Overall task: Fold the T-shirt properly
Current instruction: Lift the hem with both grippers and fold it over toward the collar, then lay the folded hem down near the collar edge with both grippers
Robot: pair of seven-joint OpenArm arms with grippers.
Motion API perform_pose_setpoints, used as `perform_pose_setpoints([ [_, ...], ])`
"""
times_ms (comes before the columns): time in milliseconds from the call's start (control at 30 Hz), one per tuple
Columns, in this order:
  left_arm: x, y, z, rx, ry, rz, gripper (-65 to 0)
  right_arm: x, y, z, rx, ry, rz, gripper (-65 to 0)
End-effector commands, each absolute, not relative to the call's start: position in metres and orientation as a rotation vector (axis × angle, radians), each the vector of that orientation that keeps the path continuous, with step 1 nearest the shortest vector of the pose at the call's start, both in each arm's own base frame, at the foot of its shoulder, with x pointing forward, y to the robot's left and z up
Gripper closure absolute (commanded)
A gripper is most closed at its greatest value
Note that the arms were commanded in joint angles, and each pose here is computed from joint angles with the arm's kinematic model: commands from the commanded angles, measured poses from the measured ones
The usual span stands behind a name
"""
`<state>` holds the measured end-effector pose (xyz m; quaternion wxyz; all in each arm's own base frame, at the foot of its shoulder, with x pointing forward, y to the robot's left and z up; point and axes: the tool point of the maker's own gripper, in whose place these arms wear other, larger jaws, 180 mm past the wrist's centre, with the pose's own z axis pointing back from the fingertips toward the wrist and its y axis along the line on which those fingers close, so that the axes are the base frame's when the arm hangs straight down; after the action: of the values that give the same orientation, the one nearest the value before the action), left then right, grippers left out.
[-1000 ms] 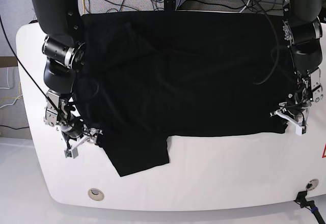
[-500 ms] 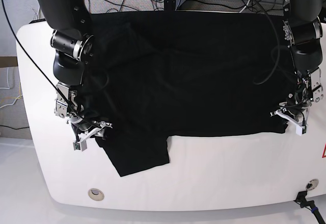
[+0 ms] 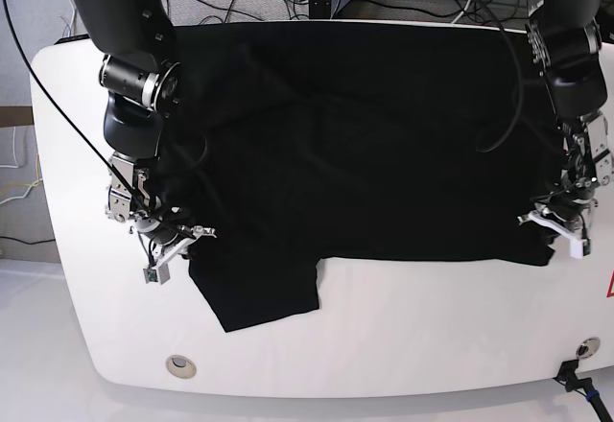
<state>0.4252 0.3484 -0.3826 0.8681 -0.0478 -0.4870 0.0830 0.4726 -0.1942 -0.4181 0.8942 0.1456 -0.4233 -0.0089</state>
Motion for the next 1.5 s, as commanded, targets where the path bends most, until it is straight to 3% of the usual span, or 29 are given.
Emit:
perform_pose_setpoints([
  [0, 0.442, 0.361, -0.336, -0.062, -1.151, 0.143, 0.0, 0.496, -0.210, -0.377, 0.266, -0.966, 0.000, 0.0],
  [367, 0.402, 0.346, -0.327, -0.025, -1.194, 0.025, 0.0, 0.446, -0.243, -0.341, 0.016, -0.880, 0.126, 0.0],
  [767, 0.342, 0.361, -0.314, 0.033, -1.207, -0.013, 0.0, 0.356, -0.229, -0.324, -0.187, -0.760, 0.287, 0.0],
  [1267, 0.270, 0.387, -0.320, 0.165, -0.976, -0.060, 0.0, 0.269, -0.191, -0.372, -0.146, -0.586, 0.397, -0.1],
  [1333, 0.264, 0.388, -0.326, 0.167, -0.932, -0.062, 0.0, 0.263, -0.189, -0.378, -0.135, -0.568, 0.394, -10.4],
  [1467, 0.254, 0.392, -0.337, 0.173, -0.850, -0.051, -23.9, 0.256, -0.182, -0.384, -0.112, -0.556, 0.386, -29.3],
])
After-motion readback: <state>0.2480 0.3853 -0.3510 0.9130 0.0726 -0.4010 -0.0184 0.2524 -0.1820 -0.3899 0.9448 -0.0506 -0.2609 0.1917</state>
